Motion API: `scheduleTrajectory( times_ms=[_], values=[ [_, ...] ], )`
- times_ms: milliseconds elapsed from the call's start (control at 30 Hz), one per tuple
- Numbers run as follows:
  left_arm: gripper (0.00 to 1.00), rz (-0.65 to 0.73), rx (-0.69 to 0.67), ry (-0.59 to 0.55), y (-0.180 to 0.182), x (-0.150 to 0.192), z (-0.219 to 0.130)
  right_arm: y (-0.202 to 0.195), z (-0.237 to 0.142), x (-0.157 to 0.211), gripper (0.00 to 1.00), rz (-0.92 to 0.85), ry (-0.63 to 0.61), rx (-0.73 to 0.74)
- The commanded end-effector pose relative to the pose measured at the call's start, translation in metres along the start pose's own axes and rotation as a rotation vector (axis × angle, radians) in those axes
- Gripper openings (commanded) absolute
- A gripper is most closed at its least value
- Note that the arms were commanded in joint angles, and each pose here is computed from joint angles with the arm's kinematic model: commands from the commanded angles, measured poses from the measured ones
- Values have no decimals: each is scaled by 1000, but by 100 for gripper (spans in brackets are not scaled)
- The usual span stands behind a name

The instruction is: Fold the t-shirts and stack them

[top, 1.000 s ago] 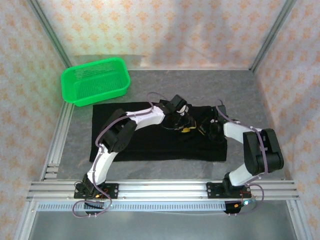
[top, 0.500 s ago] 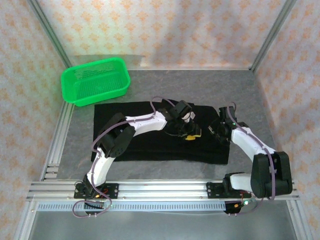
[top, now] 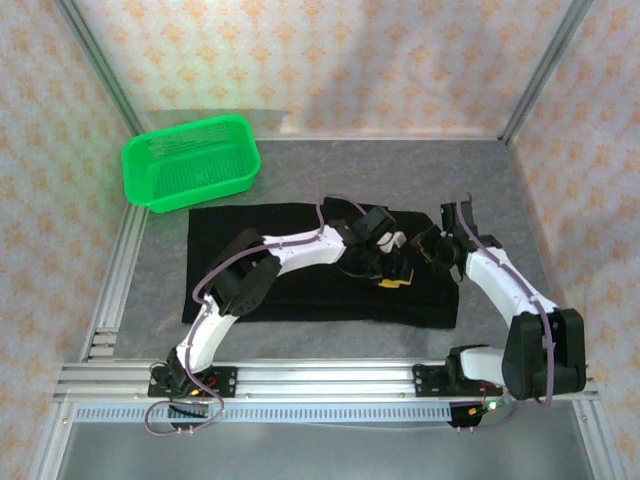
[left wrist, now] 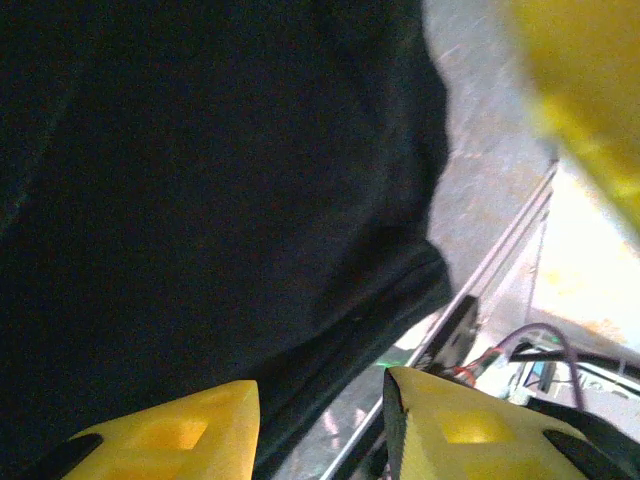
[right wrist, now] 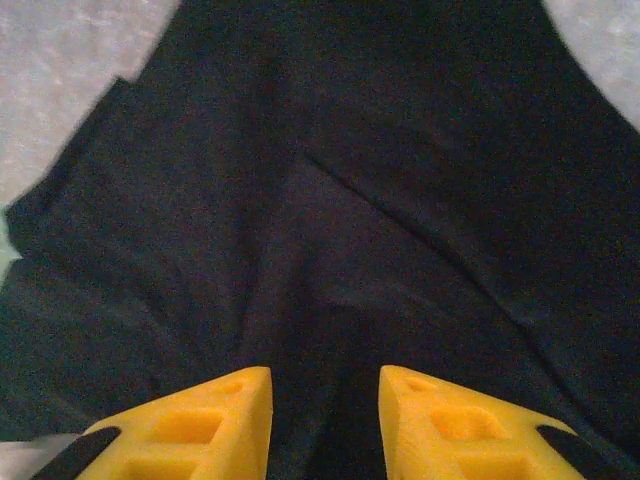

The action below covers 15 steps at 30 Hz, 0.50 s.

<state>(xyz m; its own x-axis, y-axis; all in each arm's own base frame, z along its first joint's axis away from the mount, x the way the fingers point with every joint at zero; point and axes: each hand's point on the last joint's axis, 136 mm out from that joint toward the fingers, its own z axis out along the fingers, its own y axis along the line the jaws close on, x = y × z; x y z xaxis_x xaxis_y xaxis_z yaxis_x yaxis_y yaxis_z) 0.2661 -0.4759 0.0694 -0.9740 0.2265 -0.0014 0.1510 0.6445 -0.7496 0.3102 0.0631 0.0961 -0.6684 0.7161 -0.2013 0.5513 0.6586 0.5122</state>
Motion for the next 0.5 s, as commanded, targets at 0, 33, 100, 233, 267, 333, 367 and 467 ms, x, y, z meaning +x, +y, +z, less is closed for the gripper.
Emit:
scheduleTrajectory(
  times_ms=[0, 33, 100, 233, 267, 333, 367, 467],
  values=[
    [39, 42, -17, 64, 10, 18, 11, 11, 4, -3, 37, -37, 39, -10],
    [39, 58, -29, 80, 11, 23, 13, 14, 7, -2, 38, -38, 54, -16],
    [38, 61, -41, 93, 13, 28, 11, 18, 14, 0, 39, -38, 89, -20],
    [38, 67, 64, -52, -15, 11, -28, 25, 24, 4, 43, -60, 128, -3],
    [41, 78, 83, -97, -25, 6, -45, 28, 25, 5, 45, -67, 138, -2],
    [47, 106, 86, -160, -36, 0, -75, 32, 29, 7, 48, -83, 154, 11],
    [49, 114, 74, -181, -36, -3, -87, 34, 31, 10, 49, -94, 163, 26],
    [51, 125, 20, -279, -34, -12, -135, 31, 37, 16, 50, -112, 187, 85]
  ],
)
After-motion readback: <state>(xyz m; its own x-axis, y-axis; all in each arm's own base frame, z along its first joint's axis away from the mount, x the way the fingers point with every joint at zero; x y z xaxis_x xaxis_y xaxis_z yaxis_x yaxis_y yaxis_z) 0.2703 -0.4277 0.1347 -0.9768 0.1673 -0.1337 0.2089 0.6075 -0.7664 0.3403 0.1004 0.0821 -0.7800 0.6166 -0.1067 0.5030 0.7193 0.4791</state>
